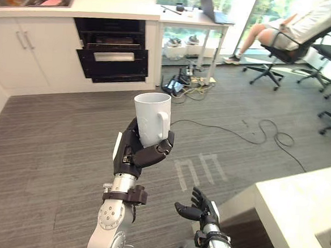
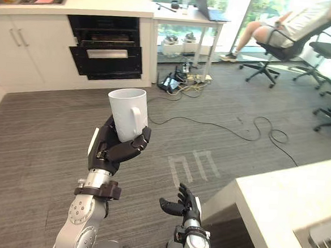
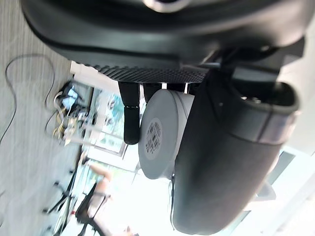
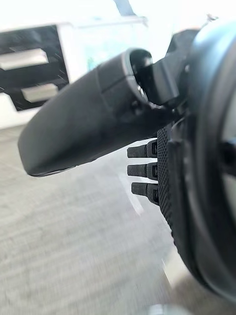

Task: Walk over to the sink, pick up the cup, carry it to the dishwasher, place the cup inside the dishwasher, then close the dishwasher door

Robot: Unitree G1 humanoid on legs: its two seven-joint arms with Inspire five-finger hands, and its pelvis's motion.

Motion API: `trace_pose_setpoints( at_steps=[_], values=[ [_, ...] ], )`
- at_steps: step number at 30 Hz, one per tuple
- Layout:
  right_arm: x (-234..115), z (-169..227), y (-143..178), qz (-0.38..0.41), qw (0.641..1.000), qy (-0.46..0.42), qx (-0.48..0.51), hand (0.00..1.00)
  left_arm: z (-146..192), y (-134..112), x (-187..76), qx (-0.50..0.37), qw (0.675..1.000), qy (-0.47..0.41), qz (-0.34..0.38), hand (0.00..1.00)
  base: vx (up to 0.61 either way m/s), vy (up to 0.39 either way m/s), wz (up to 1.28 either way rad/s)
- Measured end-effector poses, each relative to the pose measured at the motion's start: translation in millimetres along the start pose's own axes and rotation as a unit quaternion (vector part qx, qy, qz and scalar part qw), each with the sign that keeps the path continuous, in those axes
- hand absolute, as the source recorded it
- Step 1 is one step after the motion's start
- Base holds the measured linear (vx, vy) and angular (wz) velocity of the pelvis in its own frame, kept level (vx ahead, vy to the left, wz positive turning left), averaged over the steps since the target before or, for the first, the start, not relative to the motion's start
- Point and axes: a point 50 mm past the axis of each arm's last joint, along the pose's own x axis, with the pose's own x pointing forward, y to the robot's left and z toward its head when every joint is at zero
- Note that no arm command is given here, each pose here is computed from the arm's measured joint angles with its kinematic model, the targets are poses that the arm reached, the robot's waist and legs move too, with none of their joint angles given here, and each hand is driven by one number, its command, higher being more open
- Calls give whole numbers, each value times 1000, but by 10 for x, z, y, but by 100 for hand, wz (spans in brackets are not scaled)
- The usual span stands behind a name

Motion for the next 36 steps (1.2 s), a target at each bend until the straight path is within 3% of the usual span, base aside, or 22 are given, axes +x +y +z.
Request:
trace_pose_setpoints(
  at_steps=[8, 15, 16, 23, 30, 36],
  values=[
    [-63, 206, -184, -13, 997, -52, -52, 90, 25, -34, -63, -20, 1000, -5, 2, 30, 183, -89, 32],
    [-88, 141, -247, -19, 997, -40, -70, 90, -90, 80, -181, 6, 999, 33, 5, 30, 90, 22, 7],
    [-38, 20, -339, -27, 996, -7, -89, 90, -249, 251, -291, 28, 996, 80, 23, 30, 31, 11, 7],
    [-61, -62, -343, -31, 996, 8, -84, 90, -255, 232, -274, 26, 996, 79, 19, 30, 6, 0, -14],
    [-157, -253, -506, -106, 993, 47, -25, 90, -397, 61, -143, 6, 995, 97, -7, 30, -8, -13, 8],
    [-45, -264, -583, -136, 988, 71, -8, 90, -498, 126, -182, -2, 991, 129, 15, 30, -26, -26, 62]
  ],
)
